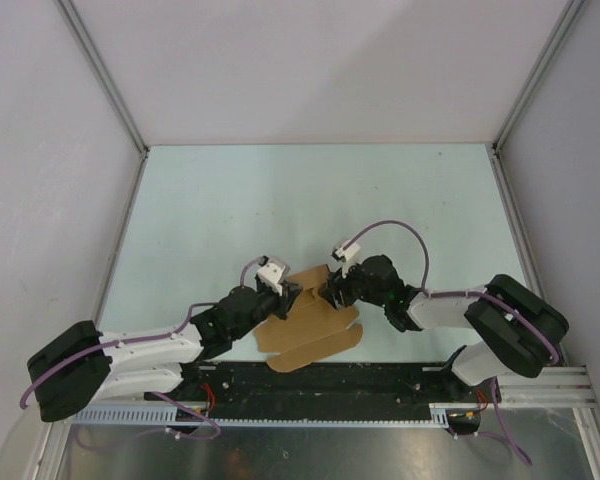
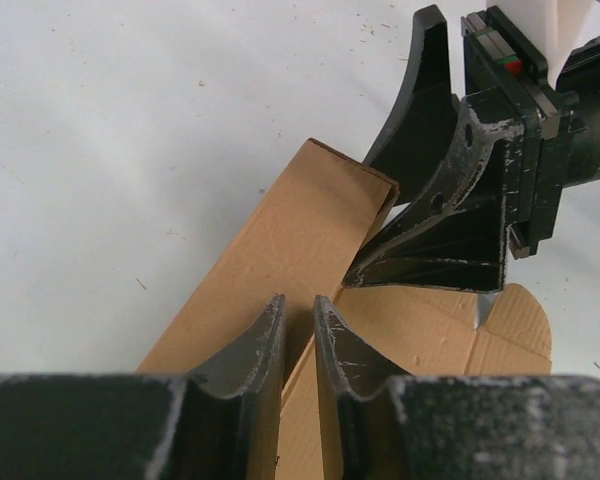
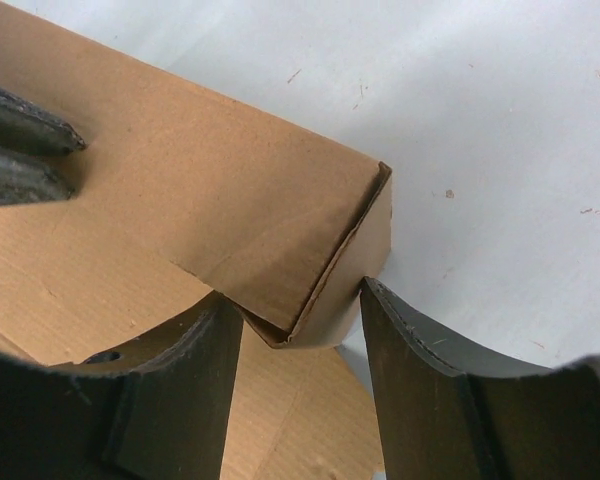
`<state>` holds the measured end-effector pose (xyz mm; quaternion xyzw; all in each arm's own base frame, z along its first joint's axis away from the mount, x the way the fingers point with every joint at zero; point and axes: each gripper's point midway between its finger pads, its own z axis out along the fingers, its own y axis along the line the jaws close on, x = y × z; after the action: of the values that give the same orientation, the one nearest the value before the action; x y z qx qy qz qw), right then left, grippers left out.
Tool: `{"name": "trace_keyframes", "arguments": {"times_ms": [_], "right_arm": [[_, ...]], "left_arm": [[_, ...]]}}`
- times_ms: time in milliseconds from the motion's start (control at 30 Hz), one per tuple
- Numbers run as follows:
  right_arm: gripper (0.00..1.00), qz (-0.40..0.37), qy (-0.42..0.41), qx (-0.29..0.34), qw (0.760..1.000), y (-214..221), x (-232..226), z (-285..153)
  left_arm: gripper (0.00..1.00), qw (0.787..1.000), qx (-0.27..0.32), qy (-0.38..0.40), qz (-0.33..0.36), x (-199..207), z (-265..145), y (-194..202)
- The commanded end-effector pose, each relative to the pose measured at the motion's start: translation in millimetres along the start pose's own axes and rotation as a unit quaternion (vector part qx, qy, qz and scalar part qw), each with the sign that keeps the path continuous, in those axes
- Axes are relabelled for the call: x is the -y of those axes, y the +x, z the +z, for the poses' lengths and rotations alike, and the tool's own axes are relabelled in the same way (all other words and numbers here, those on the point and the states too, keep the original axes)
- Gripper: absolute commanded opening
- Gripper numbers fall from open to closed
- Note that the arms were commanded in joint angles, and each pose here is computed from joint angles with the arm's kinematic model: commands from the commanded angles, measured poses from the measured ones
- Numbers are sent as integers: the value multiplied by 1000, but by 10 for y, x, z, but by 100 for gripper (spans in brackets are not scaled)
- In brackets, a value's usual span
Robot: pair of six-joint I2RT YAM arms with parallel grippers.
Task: Fold the paper box
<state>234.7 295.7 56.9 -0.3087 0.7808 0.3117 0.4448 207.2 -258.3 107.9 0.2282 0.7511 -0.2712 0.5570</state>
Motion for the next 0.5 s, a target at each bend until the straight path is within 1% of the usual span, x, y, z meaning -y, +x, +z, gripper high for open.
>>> {"name": "trace_keyframes", "arguments": {"times_ms": [0, 33, 267, 467], "right_arm": [[54, -10, -13, 41, 999, -271, -90, 104], [54, -10, -13, 41, 999, -271, -89, 110], [51, -9, -9, 50, 999, -315, -93, 120], [43, -5, -4, 55, 998, -332, -84, 128]], "left_arm": [[25, 1000, 21, 12, 2, 57, 17, -181], [27, 1000, 24, 13, 3, 58, 13, -195], [30, 999, 29, 17, 4, 73, 5, -232], [31, 999, 32, 23, 5, 99, 10, -265]]}}
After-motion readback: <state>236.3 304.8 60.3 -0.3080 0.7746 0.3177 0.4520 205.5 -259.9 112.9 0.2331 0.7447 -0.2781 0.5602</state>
